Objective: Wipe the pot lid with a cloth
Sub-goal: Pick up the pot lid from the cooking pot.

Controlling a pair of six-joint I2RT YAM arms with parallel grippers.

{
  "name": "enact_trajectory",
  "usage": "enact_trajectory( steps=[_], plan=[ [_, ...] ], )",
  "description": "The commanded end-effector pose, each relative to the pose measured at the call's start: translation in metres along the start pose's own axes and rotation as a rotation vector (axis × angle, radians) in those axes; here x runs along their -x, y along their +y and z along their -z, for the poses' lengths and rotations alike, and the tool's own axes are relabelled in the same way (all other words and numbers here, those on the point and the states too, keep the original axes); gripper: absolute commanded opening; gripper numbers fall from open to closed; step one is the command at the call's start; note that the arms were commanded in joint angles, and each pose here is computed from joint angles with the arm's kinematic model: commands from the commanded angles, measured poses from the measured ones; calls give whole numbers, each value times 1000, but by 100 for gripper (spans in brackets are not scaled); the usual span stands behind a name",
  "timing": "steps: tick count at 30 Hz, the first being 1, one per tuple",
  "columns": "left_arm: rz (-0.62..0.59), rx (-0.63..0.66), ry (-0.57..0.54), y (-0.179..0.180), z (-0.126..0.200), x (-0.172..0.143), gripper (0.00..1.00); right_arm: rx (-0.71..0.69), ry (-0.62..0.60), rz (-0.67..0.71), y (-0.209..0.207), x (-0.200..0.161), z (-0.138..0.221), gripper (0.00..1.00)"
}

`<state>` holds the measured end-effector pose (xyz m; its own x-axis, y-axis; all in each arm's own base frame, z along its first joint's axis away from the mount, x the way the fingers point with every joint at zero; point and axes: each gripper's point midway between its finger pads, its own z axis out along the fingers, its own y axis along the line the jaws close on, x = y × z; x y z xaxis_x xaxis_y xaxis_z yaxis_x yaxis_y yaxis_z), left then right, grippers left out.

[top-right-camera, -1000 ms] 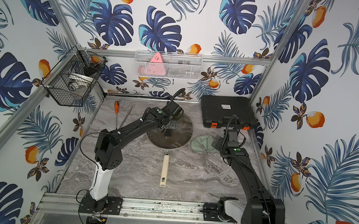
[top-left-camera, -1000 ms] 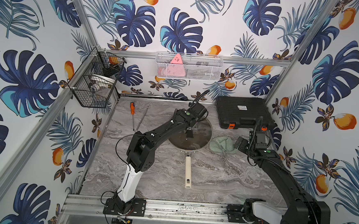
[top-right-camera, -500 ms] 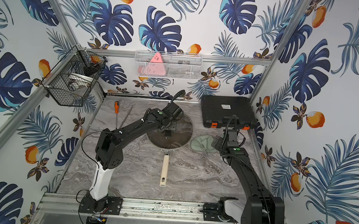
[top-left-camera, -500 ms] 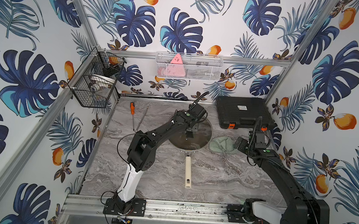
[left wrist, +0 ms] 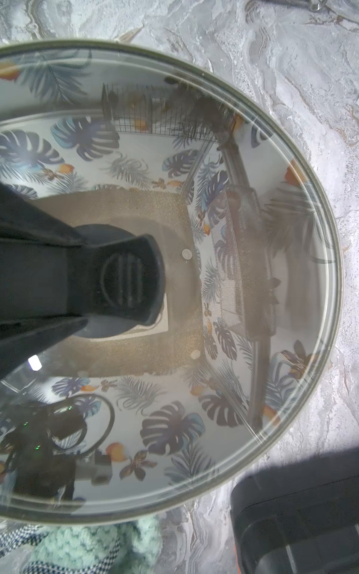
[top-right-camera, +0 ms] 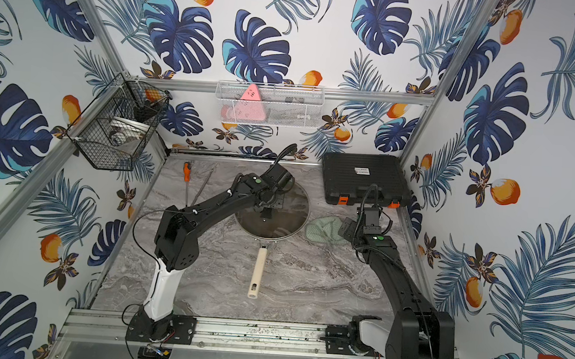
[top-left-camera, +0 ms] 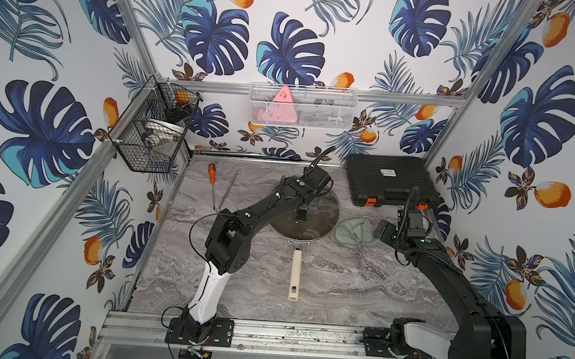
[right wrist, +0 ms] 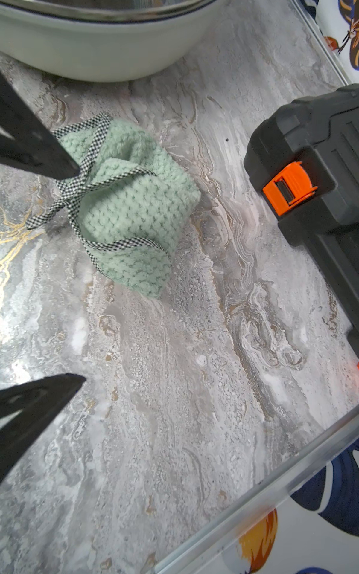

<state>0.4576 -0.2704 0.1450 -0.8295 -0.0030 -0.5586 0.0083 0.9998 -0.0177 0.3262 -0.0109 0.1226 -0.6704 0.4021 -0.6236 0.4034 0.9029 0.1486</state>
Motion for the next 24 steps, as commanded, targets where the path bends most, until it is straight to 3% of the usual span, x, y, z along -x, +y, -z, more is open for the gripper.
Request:
enact_trajectory(
  steps=[1, 14, 19, 24],
  plan=[
    [-17, 23, 16, 10, 1, -3, 0, 18, 9, 5, 5, 2, -2, 100],
    [-145, -93, -147, 2, 54, 34, 0, 46, 144, 55, 21, -15, -28, 99],
    [-204, -185, -189, -6, 79, 38, 0, 40, 214, 123, 31, -28, -38, 96],
    [-277, -179, -239, 7, 105, 38, 0, 46, 267, 185, 46, -37, -44, 95]
  ],
)
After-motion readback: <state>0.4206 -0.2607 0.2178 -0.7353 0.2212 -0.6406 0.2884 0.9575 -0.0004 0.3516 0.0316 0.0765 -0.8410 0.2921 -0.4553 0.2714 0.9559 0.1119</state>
